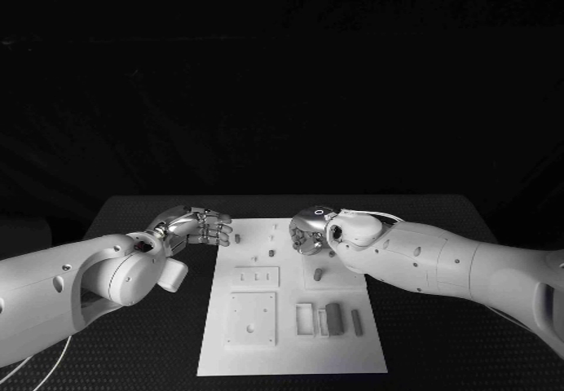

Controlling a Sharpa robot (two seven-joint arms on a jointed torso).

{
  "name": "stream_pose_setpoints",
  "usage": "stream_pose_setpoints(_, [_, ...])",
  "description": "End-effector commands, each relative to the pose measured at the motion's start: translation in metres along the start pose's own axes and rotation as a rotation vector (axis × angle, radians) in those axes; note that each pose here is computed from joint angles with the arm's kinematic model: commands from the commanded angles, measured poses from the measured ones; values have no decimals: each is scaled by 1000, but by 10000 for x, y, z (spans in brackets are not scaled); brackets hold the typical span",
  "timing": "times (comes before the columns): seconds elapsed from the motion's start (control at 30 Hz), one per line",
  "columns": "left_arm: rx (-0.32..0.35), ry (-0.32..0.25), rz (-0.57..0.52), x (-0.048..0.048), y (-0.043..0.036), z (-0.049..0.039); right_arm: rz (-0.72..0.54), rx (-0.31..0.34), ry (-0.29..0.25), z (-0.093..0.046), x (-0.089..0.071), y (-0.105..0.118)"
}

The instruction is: Assemble the parts on the task board

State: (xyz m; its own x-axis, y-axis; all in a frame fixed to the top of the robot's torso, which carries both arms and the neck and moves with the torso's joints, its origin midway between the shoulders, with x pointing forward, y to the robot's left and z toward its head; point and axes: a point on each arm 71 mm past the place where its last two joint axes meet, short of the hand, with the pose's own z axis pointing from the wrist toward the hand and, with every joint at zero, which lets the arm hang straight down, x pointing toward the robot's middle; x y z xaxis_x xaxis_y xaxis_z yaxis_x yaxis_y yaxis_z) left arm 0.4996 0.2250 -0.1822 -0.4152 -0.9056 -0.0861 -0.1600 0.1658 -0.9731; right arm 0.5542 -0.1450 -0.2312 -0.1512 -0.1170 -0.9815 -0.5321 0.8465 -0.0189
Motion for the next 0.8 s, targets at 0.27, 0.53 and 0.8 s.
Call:
stream_pose_setpoints(0.27, [8, 16, -6, 19, -13, 9, -10, 42, -67, 11, -35, -40])
stream_pose_setpoints(0.53, [8, 16, -5, 26, -14, 13, 17, 62, -118, 44, -108, -40])
stream_pose_setpoints(0.8, [9, 18, -5, 37, -17, 25, 28, 73, -150, 148, -169, 10])
